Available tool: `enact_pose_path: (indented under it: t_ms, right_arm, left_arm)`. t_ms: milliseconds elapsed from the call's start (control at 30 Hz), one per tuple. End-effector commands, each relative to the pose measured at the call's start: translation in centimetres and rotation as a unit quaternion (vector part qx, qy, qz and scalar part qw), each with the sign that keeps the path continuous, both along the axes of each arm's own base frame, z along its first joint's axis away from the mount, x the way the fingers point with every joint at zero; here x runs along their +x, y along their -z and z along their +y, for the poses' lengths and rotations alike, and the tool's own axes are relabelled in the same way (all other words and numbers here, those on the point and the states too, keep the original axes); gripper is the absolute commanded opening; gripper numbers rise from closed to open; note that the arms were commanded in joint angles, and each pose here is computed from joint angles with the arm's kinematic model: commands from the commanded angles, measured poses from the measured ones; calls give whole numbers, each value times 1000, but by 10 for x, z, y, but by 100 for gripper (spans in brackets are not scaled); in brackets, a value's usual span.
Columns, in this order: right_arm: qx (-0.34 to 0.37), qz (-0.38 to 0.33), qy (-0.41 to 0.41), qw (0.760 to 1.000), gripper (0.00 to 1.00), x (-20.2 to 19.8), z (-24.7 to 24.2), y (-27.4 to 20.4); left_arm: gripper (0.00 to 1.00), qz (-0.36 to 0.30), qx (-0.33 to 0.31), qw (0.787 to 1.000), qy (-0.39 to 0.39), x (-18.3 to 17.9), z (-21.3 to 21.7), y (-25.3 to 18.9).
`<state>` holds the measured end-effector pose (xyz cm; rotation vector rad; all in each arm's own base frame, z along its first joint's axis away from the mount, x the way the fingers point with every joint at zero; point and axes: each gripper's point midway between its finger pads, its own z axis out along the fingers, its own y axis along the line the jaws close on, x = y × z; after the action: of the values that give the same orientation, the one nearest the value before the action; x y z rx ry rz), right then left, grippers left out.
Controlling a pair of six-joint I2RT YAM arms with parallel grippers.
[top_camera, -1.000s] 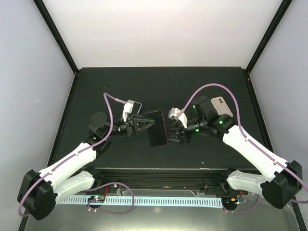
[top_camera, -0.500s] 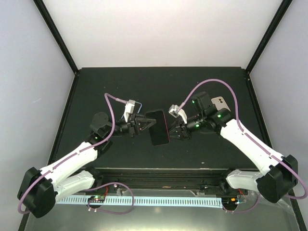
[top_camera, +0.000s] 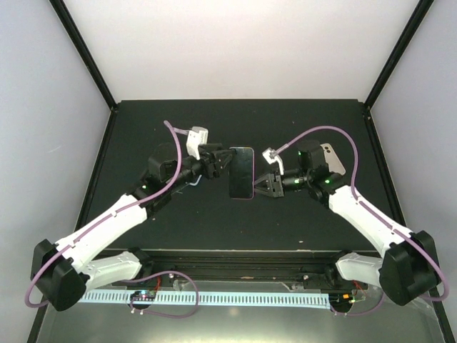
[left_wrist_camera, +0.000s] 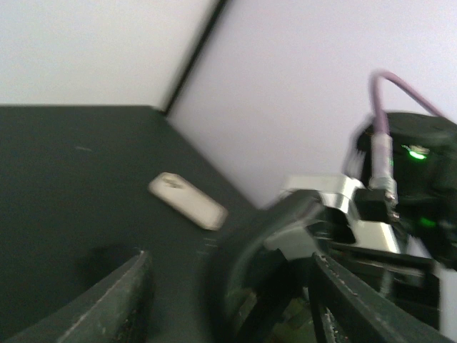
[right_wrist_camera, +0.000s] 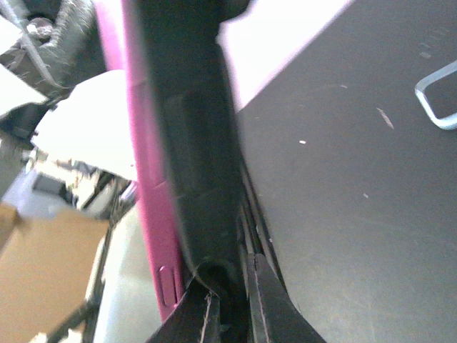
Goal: Take the phone out of the phone case
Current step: Remove the phone case from the phone.
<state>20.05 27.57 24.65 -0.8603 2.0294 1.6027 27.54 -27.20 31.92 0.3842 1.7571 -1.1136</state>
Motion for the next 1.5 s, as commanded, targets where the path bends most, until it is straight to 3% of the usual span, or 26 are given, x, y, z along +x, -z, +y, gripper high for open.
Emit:
enact_pose_path:
  t_ms: [0,133,300,667,833,867,933,1467]
  right_arm:
    - [7,21,80,997,1,35,-9,12]
    - [-47,55,156,985,1,58,-17,59]
    - [-124,124,194,965,1,77,-21,115]
    - [-157,203,190,948,1,82,-16,151]
    - [-179,237,195,935,1,82,-17,168]
    - [-186,243,192,932,1,82,-17,171]
    - [-201,250,186,928,1,82,-18,178]
    - [-222,275,170,920,1,79,-17,197]
  left_arm:
    - [71,-26,132,971,-200,40,62,18]
    - [76,-2,169,963,-212,37,67,55]
    - [71,9,219,960,-175,12,46,103]
    - [69,-75,371,925,-34,-40,-31,160]
    - [71,-71,403,912,-32,-39,-43,185]
    - [80,-71,408,909,-47,-35,-41,186]
    - [85,-76,403,910,-65,-31,-42,186]
    - [78,-92,476,874,-34,-17,-67,227]
